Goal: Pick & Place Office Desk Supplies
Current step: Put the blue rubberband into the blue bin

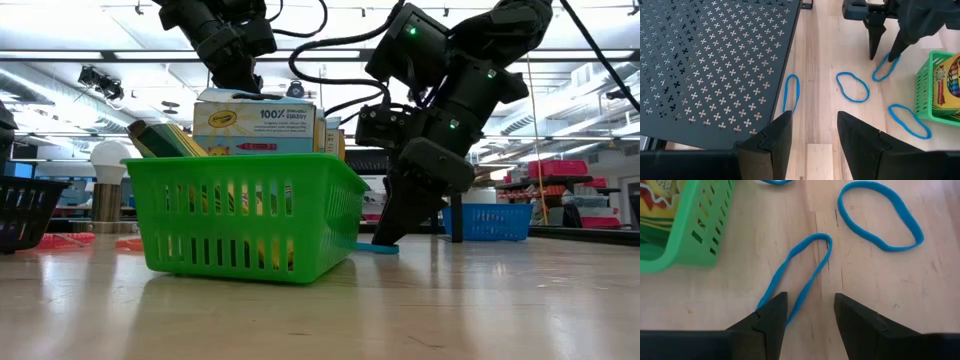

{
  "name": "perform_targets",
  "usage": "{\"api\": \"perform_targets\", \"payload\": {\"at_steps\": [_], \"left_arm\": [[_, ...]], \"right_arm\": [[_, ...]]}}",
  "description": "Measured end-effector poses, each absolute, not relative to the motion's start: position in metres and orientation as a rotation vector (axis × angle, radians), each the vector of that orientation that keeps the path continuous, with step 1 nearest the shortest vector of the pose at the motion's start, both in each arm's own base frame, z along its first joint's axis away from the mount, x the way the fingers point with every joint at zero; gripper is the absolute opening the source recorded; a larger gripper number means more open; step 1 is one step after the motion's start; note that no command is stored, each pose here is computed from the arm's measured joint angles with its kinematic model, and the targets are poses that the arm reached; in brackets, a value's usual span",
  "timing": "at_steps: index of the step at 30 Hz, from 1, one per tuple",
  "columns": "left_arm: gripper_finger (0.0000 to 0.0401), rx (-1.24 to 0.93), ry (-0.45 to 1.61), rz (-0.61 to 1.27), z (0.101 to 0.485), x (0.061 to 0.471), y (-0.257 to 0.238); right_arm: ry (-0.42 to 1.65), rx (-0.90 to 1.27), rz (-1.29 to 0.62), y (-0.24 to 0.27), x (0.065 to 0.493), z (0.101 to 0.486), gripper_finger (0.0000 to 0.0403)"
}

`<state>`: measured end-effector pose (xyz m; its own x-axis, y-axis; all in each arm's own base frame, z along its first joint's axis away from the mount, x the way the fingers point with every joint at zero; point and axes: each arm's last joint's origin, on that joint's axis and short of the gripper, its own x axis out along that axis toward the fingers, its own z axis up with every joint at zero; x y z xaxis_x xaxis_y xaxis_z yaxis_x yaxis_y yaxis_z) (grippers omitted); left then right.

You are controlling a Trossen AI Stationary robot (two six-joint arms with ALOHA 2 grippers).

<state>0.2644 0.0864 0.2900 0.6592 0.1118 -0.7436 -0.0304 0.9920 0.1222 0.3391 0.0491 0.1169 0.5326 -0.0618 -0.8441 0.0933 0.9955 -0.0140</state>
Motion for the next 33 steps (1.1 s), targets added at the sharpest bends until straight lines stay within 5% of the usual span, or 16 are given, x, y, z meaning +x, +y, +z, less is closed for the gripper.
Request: {"api": "perform_targets", "payload": {"at_steps": [7, 16, 33], "left_arm": [[0.0166, 0.103, 0.848, 0.08, 0.29, 0.264, 0.086], [0.0166, 0.103, 0.847, 0.08, 0.29, 0.264, 0.086], [0.0166, 0.106, 0.85, 0.078, 0.29, 0.264, 0.086]], "right_arm": [[0.997, -0.002, -0.108, 0.057, 0.338, 0.116, 0.0147], [1.013, -0.001, -0.072, 0.063, 0.336, 0.115, 0.0013], [1.054, -0.02, -0.163, 0.059, 0.326, 0.124, 0.0001]]}}
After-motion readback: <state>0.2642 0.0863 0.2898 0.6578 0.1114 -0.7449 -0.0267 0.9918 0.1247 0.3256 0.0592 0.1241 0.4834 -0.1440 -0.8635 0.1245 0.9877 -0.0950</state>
